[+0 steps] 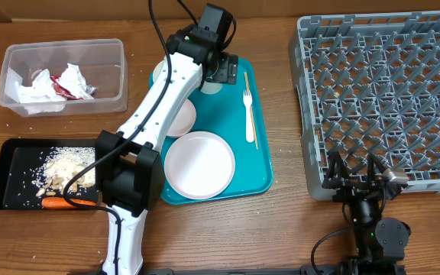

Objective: Sort waste into correct bins and load items into the dishwasher rack

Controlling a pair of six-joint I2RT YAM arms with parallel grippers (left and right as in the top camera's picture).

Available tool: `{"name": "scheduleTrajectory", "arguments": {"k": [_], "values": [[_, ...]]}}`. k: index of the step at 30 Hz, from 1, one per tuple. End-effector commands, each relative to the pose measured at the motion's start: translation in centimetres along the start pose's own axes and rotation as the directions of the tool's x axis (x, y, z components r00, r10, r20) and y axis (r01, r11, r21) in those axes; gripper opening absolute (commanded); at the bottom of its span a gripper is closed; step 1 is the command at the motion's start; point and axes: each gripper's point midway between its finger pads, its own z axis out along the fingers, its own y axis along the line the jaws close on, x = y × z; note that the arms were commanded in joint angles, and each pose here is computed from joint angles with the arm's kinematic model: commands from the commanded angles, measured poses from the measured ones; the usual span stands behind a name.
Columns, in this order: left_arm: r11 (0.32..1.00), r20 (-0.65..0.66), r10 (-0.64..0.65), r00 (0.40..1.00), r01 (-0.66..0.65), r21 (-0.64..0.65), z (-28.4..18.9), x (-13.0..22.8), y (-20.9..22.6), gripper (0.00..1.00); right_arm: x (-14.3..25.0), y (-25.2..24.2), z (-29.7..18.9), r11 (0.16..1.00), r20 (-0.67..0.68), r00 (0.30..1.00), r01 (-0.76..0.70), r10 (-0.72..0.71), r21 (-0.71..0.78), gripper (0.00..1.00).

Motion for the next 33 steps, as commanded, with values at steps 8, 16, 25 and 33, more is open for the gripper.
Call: {"name": "scheduleTrajectory", "arguments": {"k": [8, 16, 25, 33], "values": [[0.991, -0.129, -0.010, 0.992, -0.008, -0.134, -1.1, 2.7, 4.1, 1.00, 0.1, -0.4, 0.0, 1.000, 0.007, 1.000, 0.004, -0.004, 0.017, 1.00], [0.987, -0.233, -0.001, 0.973, -0.037, -0.157, -1.8, 5.2, 4.8, 1.00, 0.1, -0.4, 0.0, 1.000, 0.006, 1.000, 0.004, -0.004, 0.018, 1.00], [0.916, -0.020, -0.209, 0.978, 0.189, -0.353, -1.9, 1.2, 11.1, 1.00, 0.1, -0.4, 0.0, 1.000, 0.007, 1.000, 0.004, -0.004, 0.018, 1.00], [0.805, 0.016, -0.487, 0.873, 0.456, -0.380, -1.5, 1.5, 21.0, 1.00, 0.1, -0.4, 0.0, 1.000, 0.007, 1.000, 0.004, -0.004, 0.017, 1.00]]}}
